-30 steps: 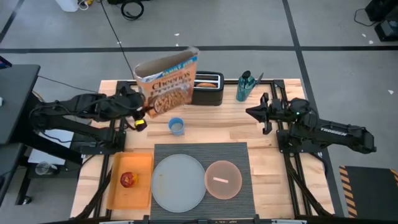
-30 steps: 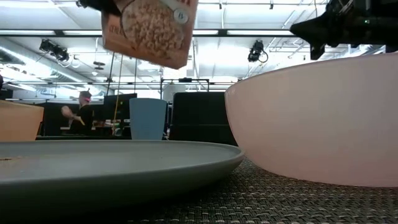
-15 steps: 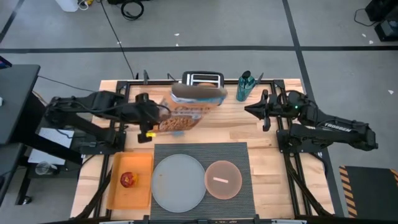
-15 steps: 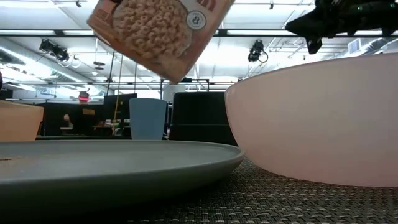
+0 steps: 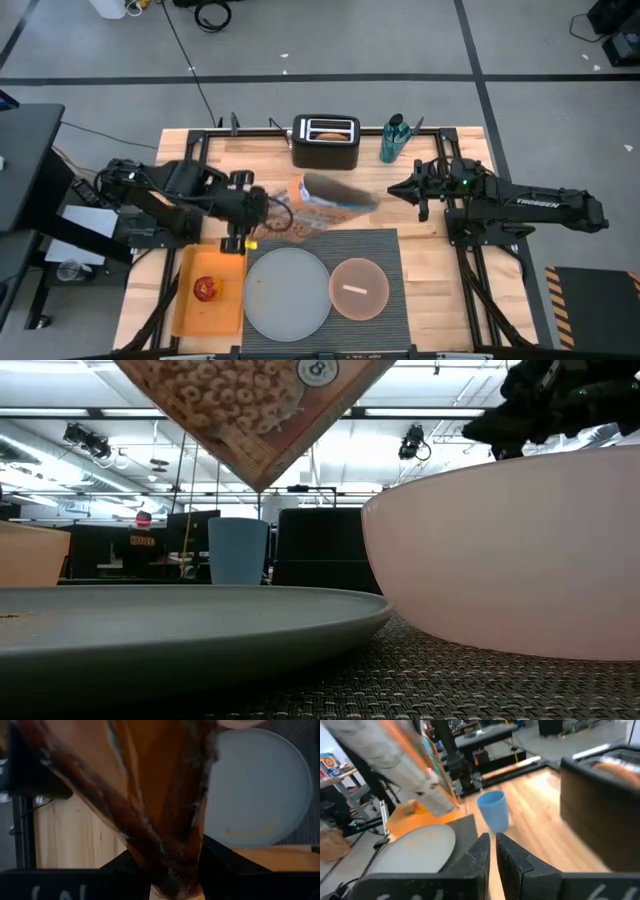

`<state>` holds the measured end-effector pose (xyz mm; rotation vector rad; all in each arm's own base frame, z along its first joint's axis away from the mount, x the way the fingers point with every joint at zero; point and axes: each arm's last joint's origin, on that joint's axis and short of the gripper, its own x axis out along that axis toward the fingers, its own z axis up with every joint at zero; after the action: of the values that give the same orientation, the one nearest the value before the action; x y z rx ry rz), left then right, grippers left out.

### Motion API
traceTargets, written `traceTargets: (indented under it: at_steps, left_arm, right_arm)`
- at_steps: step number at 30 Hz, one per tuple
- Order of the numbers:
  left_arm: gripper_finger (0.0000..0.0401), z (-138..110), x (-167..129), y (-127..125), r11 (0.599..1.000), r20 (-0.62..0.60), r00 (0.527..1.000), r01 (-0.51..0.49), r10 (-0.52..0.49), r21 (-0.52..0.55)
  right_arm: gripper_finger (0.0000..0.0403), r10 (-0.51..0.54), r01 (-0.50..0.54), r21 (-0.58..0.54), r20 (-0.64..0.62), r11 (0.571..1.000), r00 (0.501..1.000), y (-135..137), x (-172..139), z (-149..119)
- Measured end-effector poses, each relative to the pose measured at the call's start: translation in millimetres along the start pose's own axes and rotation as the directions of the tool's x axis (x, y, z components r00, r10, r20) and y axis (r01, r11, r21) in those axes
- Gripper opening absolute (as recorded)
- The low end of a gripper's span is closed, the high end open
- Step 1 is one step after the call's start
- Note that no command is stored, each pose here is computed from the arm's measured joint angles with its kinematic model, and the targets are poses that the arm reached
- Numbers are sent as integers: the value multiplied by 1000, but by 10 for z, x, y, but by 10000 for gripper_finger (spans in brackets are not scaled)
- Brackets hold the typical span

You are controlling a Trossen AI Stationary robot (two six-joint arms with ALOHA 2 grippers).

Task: Arrange a breakfast setting
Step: Pour the cereal from the cereal box into the light orange bowl

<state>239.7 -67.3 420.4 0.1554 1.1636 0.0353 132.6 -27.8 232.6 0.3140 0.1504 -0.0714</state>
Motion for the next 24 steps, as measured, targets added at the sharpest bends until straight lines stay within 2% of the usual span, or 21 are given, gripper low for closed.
traceTargets:
  at_steps: [8,16,19,24]
  left_arm:
    - [128,-61,76,-407,998,-41,998,40,-38,40]
    - [128,-56,267,-912,993,-118,991,75,-64,88]
    - [128,-15,359,-995,992,-166,983,98,-83,85]
    - [128,87,397,-1046,990,-164,982,111,-96,84]
  right_arm:
    - [39,83,-82,35,-19,996,996,205,25,-76]
    - [39,38,-38,18,-6,999,999,287,25,-104]
    - [39,34,-34,16,-5,999,999,292,26,-106]
    - [39,44,-44,15,-18,999,999,308,38,-121]
